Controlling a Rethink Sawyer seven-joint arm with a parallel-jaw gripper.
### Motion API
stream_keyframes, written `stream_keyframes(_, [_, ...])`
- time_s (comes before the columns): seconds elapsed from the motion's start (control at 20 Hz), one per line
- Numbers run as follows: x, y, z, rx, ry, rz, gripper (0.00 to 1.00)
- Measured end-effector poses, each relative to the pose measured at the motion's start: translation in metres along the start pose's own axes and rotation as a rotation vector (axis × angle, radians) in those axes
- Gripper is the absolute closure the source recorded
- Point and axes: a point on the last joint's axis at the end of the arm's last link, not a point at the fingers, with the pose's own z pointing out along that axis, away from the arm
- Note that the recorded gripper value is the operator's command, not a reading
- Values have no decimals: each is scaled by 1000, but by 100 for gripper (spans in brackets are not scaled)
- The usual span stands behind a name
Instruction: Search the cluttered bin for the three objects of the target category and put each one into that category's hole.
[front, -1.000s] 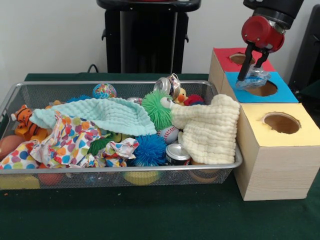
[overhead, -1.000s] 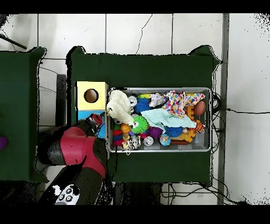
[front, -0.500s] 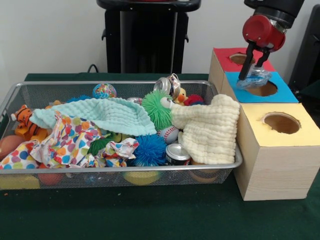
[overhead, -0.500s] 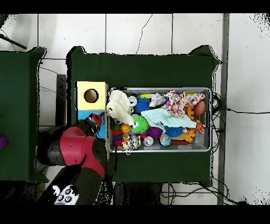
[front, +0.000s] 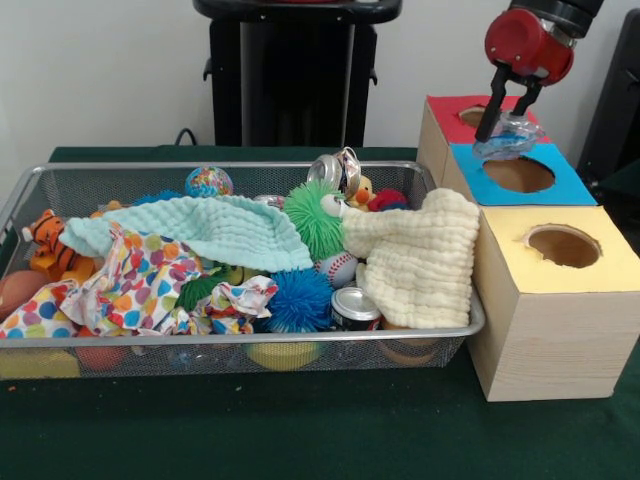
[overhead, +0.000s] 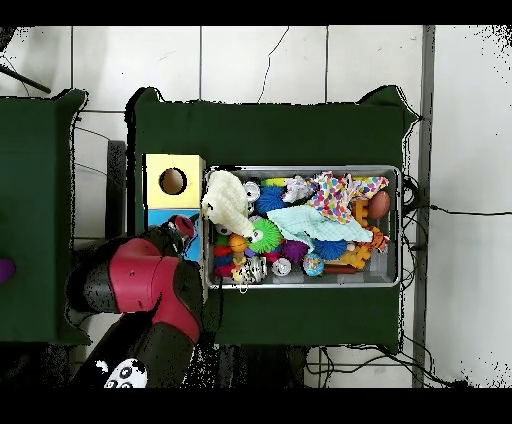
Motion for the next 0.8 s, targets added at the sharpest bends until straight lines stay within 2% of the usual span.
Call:
stream_keyframes(0.25, [-3, -4, -9, -10, 3, 6, 0])
stream_keyframes(0.8, [-6, -7, -11, -7, -4, 7, 0])
